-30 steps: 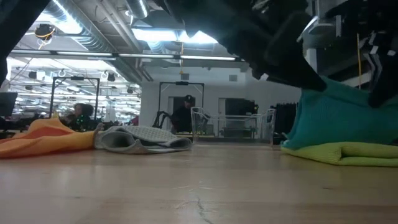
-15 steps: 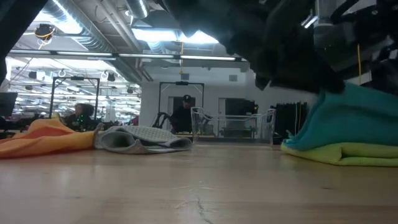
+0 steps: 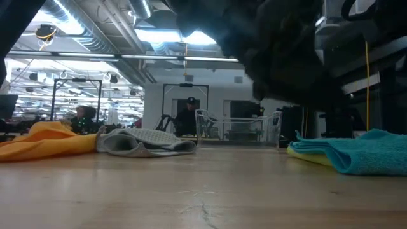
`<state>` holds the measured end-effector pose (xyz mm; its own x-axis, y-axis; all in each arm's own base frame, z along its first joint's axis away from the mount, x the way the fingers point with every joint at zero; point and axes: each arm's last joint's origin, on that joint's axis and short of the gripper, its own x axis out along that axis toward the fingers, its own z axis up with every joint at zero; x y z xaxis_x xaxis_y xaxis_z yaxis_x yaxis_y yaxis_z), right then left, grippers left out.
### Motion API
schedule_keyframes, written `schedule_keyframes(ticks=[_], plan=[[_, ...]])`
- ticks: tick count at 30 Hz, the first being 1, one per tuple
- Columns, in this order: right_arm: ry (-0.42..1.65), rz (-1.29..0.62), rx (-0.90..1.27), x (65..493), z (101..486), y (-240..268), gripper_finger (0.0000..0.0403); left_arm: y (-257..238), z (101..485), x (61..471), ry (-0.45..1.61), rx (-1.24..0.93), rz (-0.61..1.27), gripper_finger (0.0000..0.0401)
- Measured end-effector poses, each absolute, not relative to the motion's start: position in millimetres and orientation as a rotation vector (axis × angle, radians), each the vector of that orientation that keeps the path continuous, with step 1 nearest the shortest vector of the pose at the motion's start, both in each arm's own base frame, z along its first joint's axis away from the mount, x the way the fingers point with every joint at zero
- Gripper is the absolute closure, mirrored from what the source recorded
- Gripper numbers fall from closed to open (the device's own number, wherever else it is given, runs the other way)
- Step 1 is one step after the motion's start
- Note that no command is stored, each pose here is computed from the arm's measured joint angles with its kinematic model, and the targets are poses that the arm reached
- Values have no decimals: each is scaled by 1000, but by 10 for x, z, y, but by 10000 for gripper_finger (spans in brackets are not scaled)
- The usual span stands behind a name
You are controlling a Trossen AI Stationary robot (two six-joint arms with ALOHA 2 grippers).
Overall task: Fold microfiber towels
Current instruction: Stack the blue microfiber towel on top of the green microfiber towel
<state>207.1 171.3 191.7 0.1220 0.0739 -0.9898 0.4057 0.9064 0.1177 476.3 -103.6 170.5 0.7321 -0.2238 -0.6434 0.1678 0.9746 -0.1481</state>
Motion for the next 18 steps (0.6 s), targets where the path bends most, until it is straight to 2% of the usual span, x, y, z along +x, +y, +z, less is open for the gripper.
schedule_keyframes(ticks=[8, 14, 18], plan=[[1376, -288, 370, 2088, 1922, 1698, 272, -720, 1566, 4676, 917, -98, -81, 262], [1312, -328, 332, 2103, 1926, 1680, 272, -482, 1309, 4719, 984, -100, -55, 262], [1208, -395, 281, 2134, 1936, 1643, 272, -411, 1240, 4774, 960, -119, -71, 262]])
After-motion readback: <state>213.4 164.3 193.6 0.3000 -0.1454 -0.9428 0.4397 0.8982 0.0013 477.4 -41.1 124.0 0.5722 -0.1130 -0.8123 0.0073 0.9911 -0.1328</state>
